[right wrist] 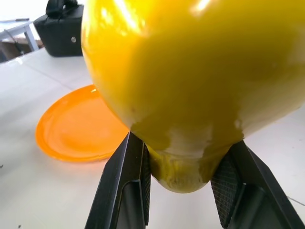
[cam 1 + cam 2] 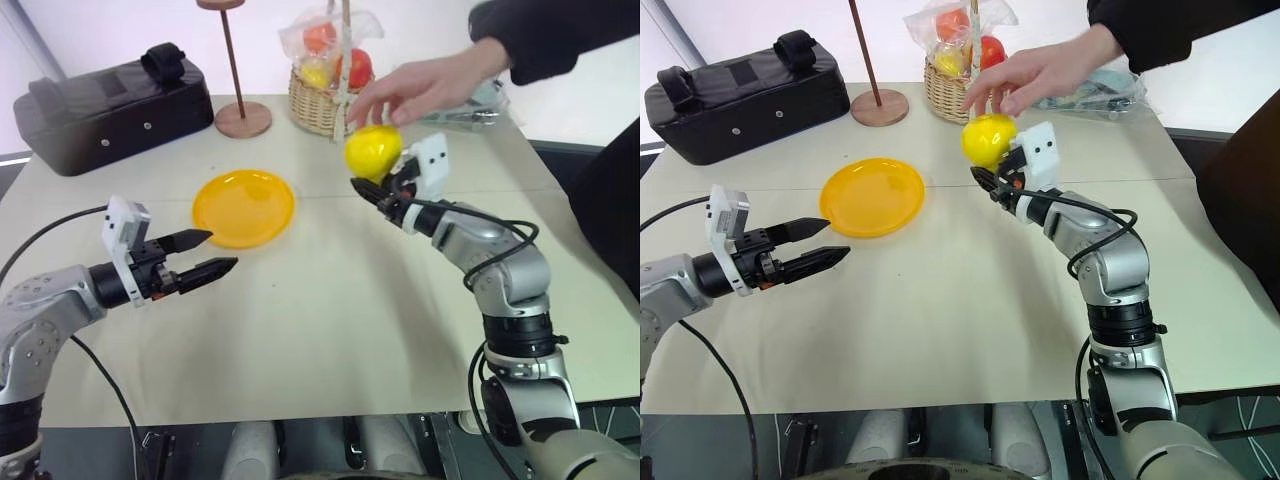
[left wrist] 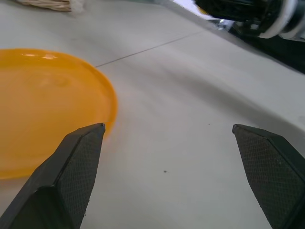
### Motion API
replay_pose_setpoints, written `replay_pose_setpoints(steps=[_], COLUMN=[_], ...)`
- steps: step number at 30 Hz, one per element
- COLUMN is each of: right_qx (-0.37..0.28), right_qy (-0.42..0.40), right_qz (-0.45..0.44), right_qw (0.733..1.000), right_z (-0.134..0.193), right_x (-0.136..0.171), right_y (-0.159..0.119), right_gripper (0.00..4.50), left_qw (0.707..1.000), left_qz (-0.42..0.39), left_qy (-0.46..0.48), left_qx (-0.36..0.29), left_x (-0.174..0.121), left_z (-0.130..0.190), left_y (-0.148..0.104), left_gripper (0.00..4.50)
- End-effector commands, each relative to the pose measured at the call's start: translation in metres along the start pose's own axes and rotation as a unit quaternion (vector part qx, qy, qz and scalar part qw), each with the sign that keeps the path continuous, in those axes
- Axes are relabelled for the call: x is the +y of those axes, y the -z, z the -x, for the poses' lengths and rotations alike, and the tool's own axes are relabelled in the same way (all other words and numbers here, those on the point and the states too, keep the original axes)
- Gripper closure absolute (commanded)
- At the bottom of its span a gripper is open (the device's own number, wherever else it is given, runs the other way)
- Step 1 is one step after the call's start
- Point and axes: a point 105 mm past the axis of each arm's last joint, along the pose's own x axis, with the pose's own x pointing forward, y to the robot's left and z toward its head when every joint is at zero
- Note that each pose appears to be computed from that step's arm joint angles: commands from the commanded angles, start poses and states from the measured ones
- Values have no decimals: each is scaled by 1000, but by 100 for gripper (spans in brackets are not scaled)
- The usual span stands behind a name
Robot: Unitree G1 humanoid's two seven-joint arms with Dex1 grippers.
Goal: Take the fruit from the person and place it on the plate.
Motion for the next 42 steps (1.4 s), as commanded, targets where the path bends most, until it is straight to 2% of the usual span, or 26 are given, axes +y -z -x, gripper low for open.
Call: replay_pose_setpoints(steps=[1, 12, 19, 26, 32, 33, 39, 42], right_qx=[7, 5, 1, 11, 7, 4, -7, -27], right_qy=[-15, -83, -114, -105, -118, -120, -119, -131], right_qz=[29, 22, 17, -16, -24, -26, -17, -8], right_qw=[999, 996, 993, 994, 993, 992, 993, 991], right_z=[-25, -93, -117, -135, -139, -139, -137, -130], right_x=[13, 61, 90, 101, 108, 108, 104, 102], right_y=[5, 19, 22, 25, 21, 19, 11, -4], right_gripper=[341, 341, 341, 341, 40, 3, 3, 3], left_qw=[997, 985, 974, 975, 975, 975, 976, 974], left_qz=[-15, -6, 9, 8, 3, 2, -1, -6], left_qy=[-73, -172, -223, -223, -219, -218, -217, -225], left_qx=[-16, -25, -23, -22, -29, -29, -35, -41], left_x=[18, 25, 33, 30, 28, 28, 29, 32], left_z=[12, 41, 64, 64, 59, 59, 56, 56], left_y=[-6, 7, 17, 19, 17, 16, 14, 13], left_gripper=[0, 0, 0, 0, 0, 0, 0, 0])
